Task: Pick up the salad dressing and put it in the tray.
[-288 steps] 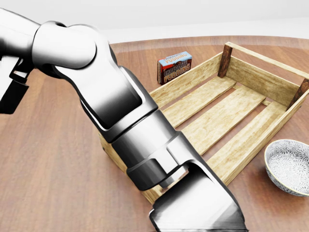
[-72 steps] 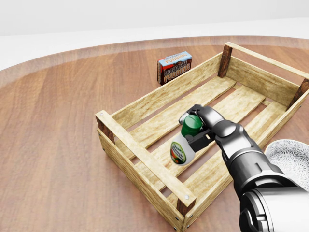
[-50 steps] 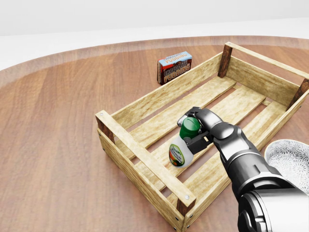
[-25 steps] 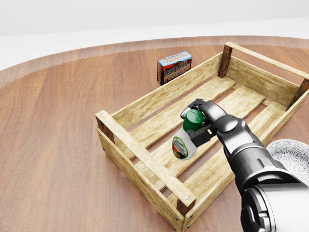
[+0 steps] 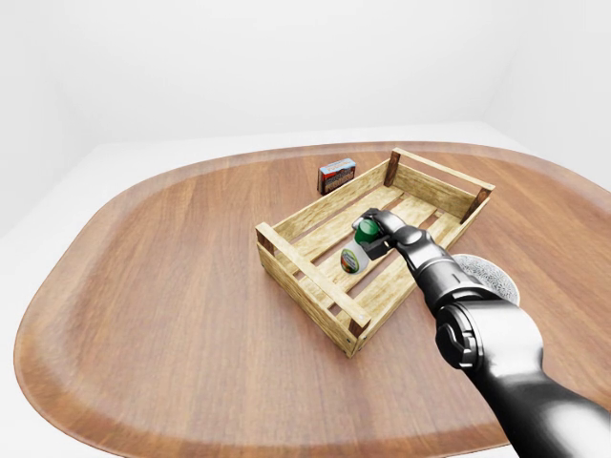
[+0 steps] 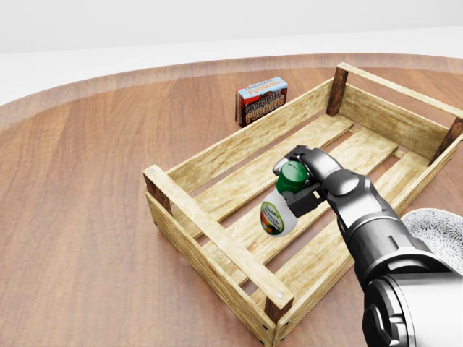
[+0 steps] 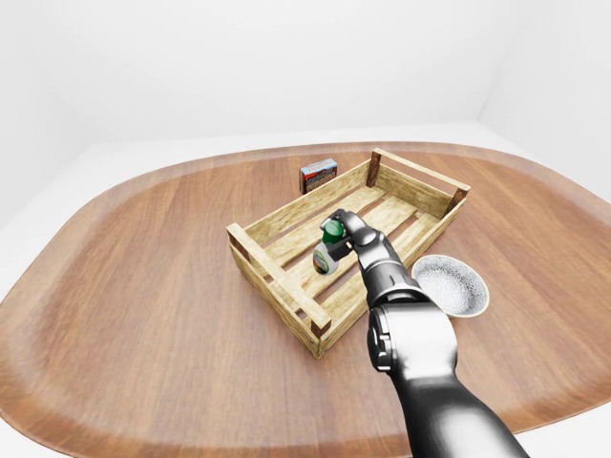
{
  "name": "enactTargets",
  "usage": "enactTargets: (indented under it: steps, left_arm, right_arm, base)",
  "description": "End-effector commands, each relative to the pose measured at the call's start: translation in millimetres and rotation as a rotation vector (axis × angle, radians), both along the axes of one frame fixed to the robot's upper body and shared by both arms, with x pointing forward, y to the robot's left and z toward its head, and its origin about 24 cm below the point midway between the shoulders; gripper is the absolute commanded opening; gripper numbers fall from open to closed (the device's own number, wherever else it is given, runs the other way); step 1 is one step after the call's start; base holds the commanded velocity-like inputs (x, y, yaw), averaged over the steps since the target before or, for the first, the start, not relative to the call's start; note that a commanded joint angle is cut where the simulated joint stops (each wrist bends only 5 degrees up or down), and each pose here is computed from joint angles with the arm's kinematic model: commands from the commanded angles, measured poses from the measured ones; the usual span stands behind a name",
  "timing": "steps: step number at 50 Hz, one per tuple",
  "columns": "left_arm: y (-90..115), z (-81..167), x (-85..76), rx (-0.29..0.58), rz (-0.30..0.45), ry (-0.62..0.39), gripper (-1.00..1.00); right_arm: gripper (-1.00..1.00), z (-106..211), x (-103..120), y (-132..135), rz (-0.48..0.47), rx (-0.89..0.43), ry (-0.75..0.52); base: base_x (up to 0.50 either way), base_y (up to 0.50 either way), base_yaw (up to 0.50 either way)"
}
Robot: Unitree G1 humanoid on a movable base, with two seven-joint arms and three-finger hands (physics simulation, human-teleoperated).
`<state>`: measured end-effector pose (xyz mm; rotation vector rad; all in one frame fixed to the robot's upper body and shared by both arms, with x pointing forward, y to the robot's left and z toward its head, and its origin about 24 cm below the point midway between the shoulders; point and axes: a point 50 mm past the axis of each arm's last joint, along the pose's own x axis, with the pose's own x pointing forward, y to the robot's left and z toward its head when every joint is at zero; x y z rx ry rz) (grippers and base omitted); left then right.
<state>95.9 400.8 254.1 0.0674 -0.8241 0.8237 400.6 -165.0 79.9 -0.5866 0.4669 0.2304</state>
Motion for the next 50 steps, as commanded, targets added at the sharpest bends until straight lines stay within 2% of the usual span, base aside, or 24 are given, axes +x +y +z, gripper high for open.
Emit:
enactTargets:
  steps: [1, 9, 10, 11, 26, 36, 45, 50]
  left_arm:
    - [-0.4, 0.0, 0.9, 0.0, -0.001, 0.001, 1.0]
    - [-0.7, 0.3, 1.0, 0.002, -0.002, 0.0, 1.0]
    - [-0.6, 0.0, 1.2, 0.001, -0.002, 0.001, 1.0]
    - [-0.4, -0.3, 1.3, 0.0, -0.002, 0.003, 1.0]
    - [-2.0, -0.2, 2.9, 0.004, -0.008, 0.003, 1.0]
    - [-2.2, 0.6, 1.3, 0.006, -0.007, -0.002, 1.0]
    - [-3.6, 2.2, 1.1, 0.012, -0.009, -0.009, 1.0]
    - [-5.1, 4.0, 1.1, 0.017, -0.01, -0.015, 1.0]
  right_arm:
    - [-1.0, 4.4, 1.9, -1.0, -0.028, 0.03, -0.029]
    - [-1.0, 4.1, 1.8, -0.4, -0.027, 0.036, -0.027]
    - [-0.61, 4.3, 2.0, -0.9, -0.037, 0.026, -0.036]
    - [1.0, 4.2, 1.9, -1.2, -0.035, 0.025, -0.033]
    - [1.0, -0.9, -0.6, -6.8, -0.064, 0.043, -0.027]
    - [1.0, -5.4, -2.6, -5.8, -0.045, 0.037, -0.006]
    - [1.0, -6.7, -3.6, -6.6, 0.016, -0.039, 0.021]
    - [1.0, 2.8, -0.9, -16.7, 0.027, -0.082, 0.014]
  base:
    - [0.0, 0.0, 0.0]
    - [0.0, 0.0, 0.0]
    - [0.0, 0.0, 0.0]
    - [0.0, 0.0, 0.0]
    - [0.0, 0.0, 0.0]
    - [0.0, 0.0, 0.0]
    - [0.0, 0.0, 0.0]
    - [0.0, 0.0, 0.0]
